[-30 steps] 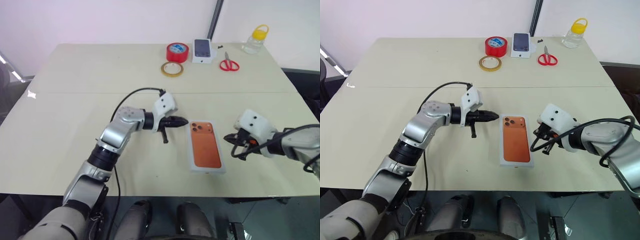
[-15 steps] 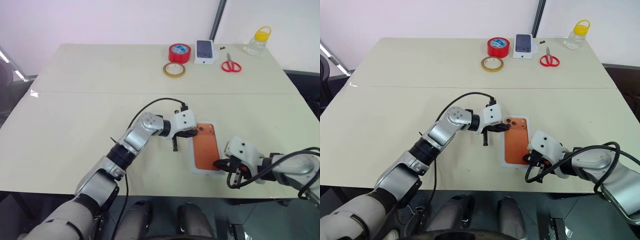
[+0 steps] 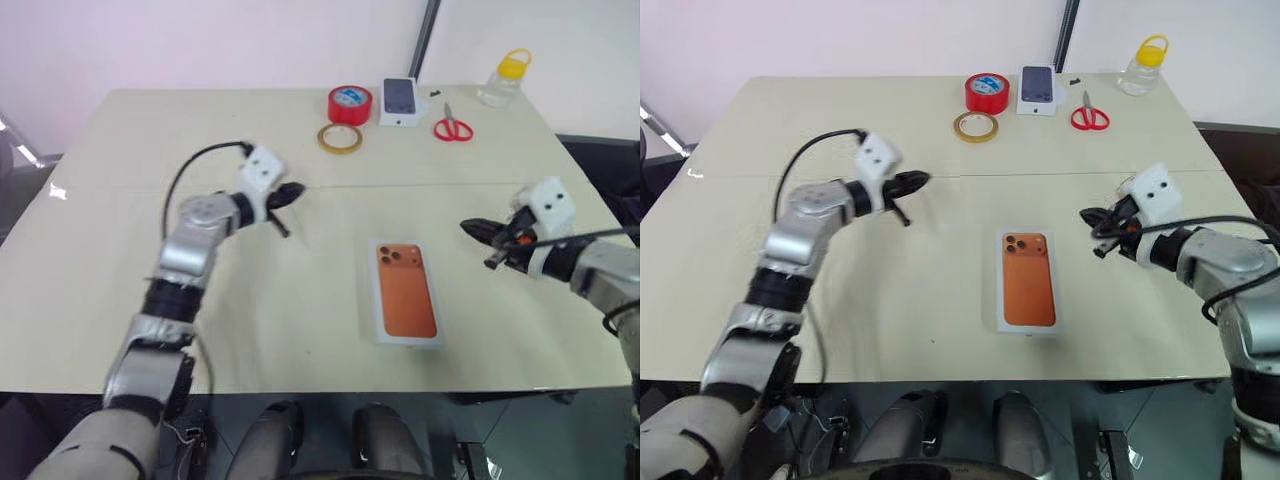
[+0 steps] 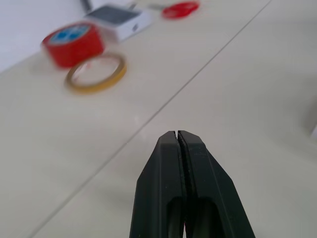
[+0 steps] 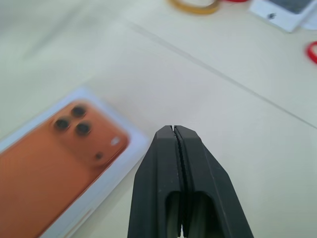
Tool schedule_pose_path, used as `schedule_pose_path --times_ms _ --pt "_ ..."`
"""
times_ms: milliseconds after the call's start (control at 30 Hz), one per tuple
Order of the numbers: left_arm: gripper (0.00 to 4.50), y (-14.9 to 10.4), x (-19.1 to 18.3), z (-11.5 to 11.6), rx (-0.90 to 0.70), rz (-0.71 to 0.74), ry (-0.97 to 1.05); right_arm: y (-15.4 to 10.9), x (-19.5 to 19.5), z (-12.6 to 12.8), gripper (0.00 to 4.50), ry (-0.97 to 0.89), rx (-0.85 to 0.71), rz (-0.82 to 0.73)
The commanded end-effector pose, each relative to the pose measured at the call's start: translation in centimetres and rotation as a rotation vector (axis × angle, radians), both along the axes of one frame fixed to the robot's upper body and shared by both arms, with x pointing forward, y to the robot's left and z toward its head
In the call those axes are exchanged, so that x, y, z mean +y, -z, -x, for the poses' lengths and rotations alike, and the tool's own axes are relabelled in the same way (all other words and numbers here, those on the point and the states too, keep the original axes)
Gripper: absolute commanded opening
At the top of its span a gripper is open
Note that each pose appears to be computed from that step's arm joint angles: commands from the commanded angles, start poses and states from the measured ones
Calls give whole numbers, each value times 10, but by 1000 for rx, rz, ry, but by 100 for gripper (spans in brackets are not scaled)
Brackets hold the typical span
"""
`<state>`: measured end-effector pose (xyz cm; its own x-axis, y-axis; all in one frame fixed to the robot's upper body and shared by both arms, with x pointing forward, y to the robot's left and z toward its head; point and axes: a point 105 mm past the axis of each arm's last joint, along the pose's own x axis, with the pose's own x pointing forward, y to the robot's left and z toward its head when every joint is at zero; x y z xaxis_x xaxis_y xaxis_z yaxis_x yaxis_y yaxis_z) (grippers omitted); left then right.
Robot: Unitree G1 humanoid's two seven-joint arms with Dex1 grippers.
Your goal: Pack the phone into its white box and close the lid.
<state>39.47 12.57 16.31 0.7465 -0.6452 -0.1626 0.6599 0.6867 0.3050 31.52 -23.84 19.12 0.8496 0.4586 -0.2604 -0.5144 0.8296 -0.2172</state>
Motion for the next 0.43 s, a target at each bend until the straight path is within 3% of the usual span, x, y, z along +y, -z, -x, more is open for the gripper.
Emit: schedule_pose_path --times_ms 33,300,433 --pt "7 -3 37 18 -12 38 -98 -4 -5 -5 5 -39 -20 -3" --pt "7 25 82 65 54 75 -270 13 -5 -2 5 -127 27 -9" --pt "7 26 87 73 53 105 -323 17 2 -3 5 -167 46 -20"
